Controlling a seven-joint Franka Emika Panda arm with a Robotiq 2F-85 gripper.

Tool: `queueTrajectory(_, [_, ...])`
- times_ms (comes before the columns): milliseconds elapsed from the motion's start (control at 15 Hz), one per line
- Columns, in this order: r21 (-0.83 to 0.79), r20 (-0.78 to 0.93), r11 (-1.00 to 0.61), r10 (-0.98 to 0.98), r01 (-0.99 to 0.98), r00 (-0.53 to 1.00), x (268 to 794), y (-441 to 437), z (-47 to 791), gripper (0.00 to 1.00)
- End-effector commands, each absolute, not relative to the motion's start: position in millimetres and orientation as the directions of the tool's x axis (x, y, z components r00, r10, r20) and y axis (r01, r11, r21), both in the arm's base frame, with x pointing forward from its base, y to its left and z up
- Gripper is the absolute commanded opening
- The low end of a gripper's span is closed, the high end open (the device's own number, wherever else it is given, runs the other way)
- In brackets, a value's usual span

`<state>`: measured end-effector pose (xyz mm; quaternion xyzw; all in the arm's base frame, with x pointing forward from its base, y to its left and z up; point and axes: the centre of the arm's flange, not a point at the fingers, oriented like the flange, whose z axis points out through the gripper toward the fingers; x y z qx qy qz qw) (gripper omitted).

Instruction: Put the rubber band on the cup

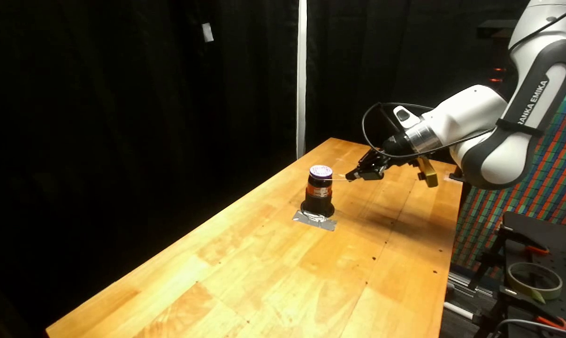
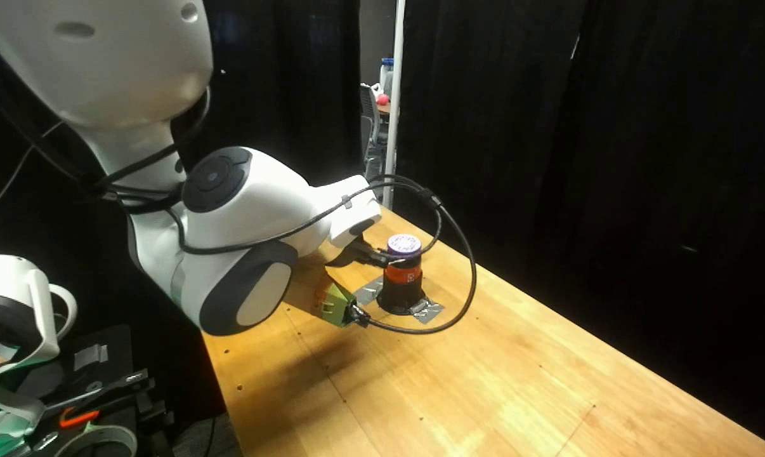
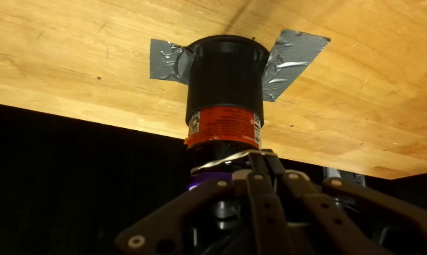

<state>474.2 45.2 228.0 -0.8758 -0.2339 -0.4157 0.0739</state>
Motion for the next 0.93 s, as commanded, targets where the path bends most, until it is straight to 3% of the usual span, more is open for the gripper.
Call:
queueTrajectory(0, [0.082,0.803,-0.86,0.356,0.504,0.478,460,26,224,0.08])
queueTrajectory(867, [0.084,0.895,-0.779,0.333,0.622,0.297,439,14,218,0.08])
